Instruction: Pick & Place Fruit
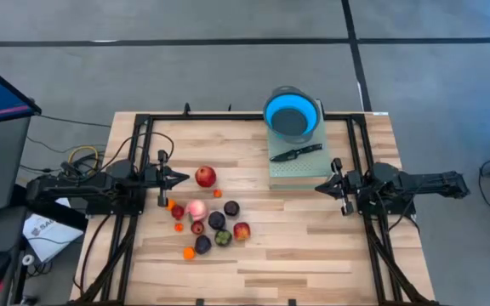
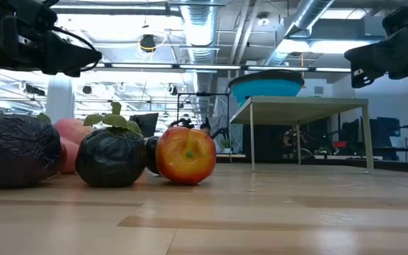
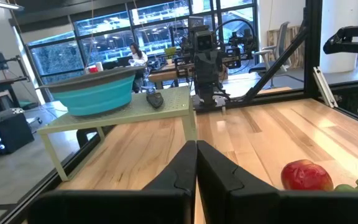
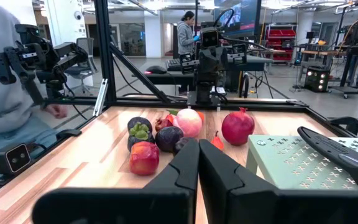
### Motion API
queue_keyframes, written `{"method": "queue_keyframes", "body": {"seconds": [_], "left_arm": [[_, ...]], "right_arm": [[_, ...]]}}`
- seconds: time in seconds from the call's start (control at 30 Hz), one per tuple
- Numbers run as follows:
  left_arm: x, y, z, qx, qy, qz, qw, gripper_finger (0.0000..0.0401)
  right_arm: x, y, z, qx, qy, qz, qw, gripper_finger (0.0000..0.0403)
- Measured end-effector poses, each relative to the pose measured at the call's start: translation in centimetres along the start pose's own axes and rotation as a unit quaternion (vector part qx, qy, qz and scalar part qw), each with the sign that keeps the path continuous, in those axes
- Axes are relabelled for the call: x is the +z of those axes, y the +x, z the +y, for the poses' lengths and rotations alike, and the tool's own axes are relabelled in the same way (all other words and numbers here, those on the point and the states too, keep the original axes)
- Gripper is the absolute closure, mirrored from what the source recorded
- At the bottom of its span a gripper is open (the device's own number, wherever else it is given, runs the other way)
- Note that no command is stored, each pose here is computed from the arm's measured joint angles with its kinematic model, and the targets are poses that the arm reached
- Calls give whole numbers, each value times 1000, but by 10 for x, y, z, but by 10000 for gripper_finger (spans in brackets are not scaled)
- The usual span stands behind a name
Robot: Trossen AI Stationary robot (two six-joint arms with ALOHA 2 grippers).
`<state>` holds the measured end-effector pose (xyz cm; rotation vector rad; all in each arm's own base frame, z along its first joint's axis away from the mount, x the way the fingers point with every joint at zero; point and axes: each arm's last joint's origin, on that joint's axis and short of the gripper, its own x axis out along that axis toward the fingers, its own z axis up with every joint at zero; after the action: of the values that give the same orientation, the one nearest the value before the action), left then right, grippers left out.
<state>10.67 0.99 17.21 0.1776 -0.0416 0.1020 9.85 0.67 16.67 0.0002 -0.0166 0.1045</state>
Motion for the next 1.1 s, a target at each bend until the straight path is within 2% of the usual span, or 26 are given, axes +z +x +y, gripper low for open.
{"method": "queue_keyframes", "body": {"seconds": [0.77, 0.9, 0.97, 1.1], "left_arm": [[0, 0, 0, 0, 0, 0, 1000, 397], [0, 0, 0, 0, 0, 0, 1000, 397], [0, 0, 0, 0, 0, 0, 1000, 397], [0, 0, 0, 0, 0, 0, 1000, 397]], "right_arm": [[0, 0, 0, 0, -1, 0, 1000, 397], [3, 0, 0, -2, -47, -18, 999, 397], [10, 0, 0, 0, -27, -52, 998, 397], [28, -4, 2, 21, 90, -145, 985, 397]]}}
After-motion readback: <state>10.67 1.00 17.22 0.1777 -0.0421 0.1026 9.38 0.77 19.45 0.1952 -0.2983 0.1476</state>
